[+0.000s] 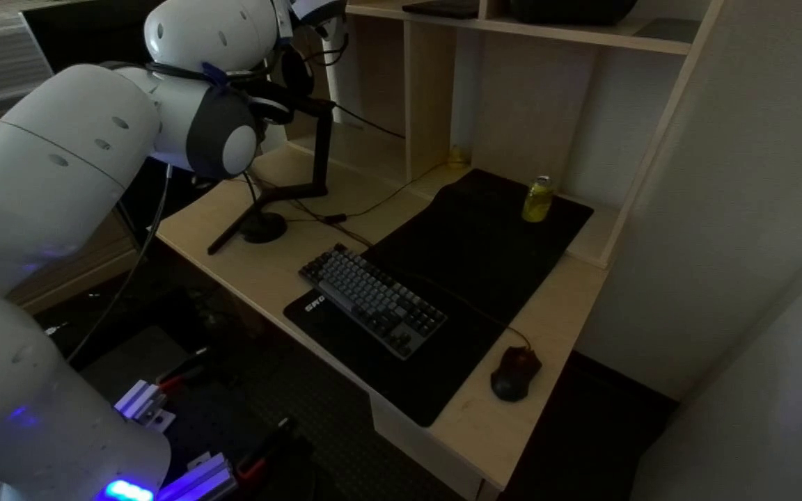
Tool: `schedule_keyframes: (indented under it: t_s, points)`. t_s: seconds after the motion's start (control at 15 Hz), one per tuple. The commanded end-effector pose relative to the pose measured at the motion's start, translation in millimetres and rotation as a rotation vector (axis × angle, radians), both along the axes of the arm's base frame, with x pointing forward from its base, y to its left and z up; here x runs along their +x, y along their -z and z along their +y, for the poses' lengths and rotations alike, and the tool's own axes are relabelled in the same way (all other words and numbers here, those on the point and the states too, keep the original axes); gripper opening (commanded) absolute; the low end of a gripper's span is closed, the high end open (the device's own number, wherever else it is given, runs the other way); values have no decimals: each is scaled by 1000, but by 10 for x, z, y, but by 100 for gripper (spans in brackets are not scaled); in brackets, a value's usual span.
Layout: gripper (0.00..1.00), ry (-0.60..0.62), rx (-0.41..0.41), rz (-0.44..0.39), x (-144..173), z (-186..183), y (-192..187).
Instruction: Hang the headphones behind the computer then move the lamp to the right
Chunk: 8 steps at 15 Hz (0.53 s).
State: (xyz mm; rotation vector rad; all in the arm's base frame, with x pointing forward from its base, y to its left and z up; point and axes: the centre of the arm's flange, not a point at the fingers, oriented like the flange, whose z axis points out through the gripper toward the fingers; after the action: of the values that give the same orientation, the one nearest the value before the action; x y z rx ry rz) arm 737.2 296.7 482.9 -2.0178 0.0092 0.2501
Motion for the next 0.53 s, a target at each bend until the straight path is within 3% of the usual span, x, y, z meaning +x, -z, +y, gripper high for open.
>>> schedule_keyframes:
  t_s: [0.0,0.2,0.47]
  points:
    - [5,75,-12,-28,538,145,-50]
    - [5,87,-46,-27,571,182,78]
    - [5,23,-11,62,483,166,268]
